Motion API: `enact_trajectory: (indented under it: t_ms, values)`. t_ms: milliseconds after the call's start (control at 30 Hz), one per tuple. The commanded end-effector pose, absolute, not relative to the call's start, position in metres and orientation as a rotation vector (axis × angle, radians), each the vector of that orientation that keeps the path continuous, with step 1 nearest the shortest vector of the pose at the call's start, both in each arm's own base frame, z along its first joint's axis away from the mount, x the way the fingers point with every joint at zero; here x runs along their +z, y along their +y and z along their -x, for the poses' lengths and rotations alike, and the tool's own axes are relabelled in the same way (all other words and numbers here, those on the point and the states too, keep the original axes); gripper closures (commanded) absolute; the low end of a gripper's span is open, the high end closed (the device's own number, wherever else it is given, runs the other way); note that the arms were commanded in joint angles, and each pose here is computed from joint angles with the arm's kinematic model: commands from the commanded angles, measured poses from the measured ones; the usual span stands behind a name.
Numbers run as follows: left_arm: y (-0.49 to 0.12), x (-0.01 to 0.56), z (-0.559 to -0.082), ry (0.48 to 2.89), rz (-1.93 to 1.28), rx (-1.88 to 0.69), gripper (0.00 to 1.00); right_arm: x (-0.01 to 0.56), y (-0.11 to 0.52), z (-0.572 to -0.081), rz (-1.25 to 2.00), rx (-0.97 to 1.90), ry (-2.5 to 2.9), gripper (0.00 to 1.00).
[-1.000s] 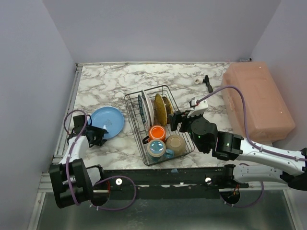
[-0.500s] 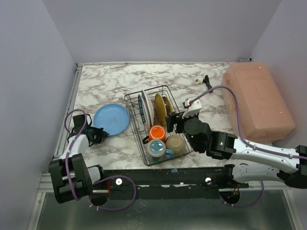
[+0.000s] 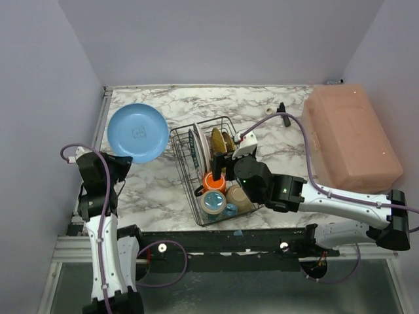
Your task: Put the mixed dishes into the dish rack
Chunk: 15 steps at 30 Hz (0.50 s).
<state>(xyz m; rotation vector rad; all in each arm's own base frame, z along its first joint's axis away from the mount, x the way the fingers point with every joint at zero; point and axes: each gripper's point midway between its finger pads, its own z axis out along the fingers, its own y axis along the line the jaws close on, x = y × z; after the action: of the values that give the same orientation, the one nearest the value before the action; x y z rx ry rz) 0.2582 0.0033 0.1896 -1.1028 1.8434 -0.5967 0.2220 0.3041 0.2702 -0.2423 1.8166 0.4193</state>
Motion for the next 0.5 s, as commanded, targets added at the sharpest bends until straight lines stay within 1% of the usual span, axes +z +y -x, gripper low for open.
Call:
enact_trajectory:
  t_ms: [0, 100, 267, 467]
  values:
    - [-0.006, 0.241, -0.250, 1.760, 0.822, -0.603, 1.00, 0.280, 0.331, -0.219, 0.247, 0.535, 1.813, 0.12]
    - [-0.028, 0.263, -0.248, 1.731, 0.656, -0.711, 1.00, 0.281, 0.345, -0.216, 0.272, 0.591, 1.814, 0.09]
    - [-0.071, 0.274, -0.243, 1.740, 0.391, -0.954, 1.00, 0.288, 0.359, -0.209, 0.281, 0.711, 1.783, 0.06]
    - [-0.100, 0.267, -0.233, 1.790, 0.176, -1.046, 1.00, 0.309, 0.359, -0.205, 0.214, 0.834, 1.706, 0.05]
